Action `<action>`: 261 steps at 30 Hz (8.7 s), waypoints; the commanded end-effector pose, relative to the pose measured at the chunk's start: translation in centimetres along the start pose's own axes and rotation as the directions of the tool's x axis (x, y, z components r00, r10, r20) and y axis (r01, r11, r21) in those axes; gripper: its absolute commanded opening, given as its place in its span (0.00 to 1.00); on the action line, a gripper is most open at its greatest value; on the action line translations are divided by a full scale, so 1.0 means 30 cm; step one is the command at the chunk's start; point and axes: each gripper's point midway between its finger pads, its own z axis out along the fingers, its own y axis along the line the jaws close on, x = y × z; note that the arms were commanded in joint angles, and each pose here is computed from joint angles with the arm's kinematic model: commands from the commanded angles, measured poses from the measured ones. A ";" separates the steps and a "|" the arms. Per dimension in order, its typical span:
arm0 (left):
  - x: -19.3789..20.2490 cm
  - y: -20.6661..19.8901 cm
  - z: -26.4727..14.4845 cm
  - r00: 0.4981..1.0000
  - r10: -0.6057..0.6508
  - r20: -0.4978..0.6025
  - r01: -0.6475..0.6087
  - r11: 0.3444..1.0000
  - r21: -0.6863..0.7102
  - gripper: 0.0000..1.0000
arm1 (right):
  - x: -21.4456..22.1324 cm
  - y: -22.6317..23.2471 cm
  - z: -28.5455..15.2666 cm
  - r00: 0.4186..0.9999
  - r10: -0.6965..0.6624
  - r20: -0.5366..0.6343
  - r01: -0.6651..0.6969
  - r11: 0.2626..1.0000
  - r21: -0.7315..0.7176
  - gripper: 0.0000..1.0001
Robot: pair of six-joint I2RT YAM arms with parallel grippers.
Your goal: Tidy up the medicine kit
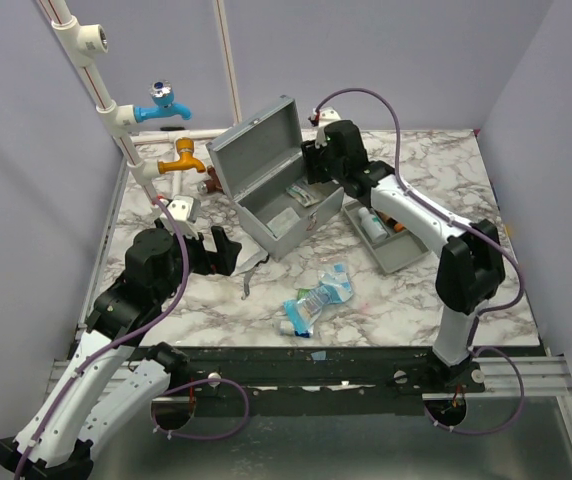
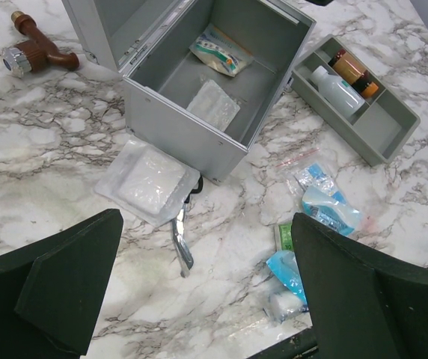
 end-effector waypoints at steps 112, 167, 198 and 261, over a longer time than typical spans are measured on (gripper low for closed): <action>-0.016 0.043 0.003 0.999 -0.037 0.027 0.038 0.998 -0.058 0.98 | 0.567 0.258 -0.506 0.707 0.674 -0.215 -0.688 0.725 0.011 0.01; -0.019 0.031 0.002 0.999 -0.041 0.029 0.042 0.998 -0.037 0.98 | 0.233 0.212 0.183 0.475 0.867 -0.149 -0.876 0.483 0.013 0.12; 0.006 0.061 0.036 0.999 -0.035 -0.010 0.034 0.996 -0.088 0.99 | 0.262 0.218 -0.298 0.837 0.493 -0.235 -0.540 0.812 -0.222 0.60; 0.011 0.042 0.030 0.999 -0.028 -0.023 0.027 0.998 -0.055 0.98 | 0.830 0.478 -0.404 0.835 0.238 -0.497 -0.298 0.953 -0.045 0.73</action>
